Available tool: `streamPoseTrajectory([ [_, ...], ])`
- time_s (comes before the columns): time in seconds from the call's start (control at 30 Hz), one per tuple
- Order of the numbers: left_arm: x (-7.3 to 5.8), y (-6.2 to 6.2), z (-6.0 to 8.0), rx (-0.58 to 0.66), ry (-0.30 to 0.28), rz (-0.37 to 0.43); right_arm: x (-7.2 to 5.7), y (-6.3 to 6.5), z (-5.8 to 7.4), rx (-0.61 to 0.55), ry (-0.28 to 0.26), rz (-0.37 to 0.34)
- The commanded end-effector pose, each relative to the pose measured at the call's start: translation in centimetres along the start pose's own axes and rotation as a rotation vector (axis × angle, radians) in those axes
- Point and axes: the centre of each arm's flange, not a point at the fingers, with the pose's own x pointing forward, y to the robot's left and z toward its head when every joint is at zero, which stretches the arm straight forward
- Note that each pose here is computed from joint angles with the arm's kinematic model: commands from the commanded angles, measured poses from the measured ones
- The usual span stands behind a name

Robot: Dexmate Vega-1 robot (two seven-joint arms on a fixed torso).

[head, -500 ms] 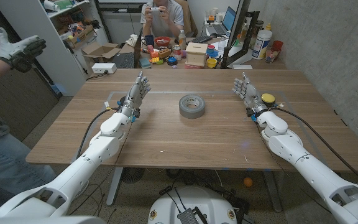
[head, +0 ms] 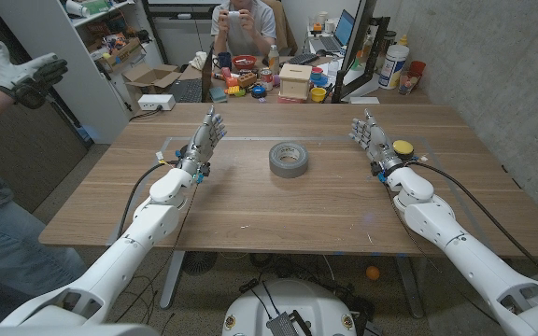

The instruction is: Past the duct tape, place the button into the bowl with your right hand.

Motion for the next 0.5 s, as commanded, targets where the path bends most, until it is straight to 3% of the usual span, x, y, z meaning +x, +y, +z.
streamPoseTrajectory([
  [0.03, -0.20, -0.09, -0.05, 0.001, 0.005, -0.004, -0.30, 0.13, 0.19, -0.003, 0.005, 0.003],
  [0.5, -0.37, 0.10, -0.27, -0.009, 0.010, 0.001, 0.12, 0.04, 1.00, -0.028, -0.008, 0.016],
])
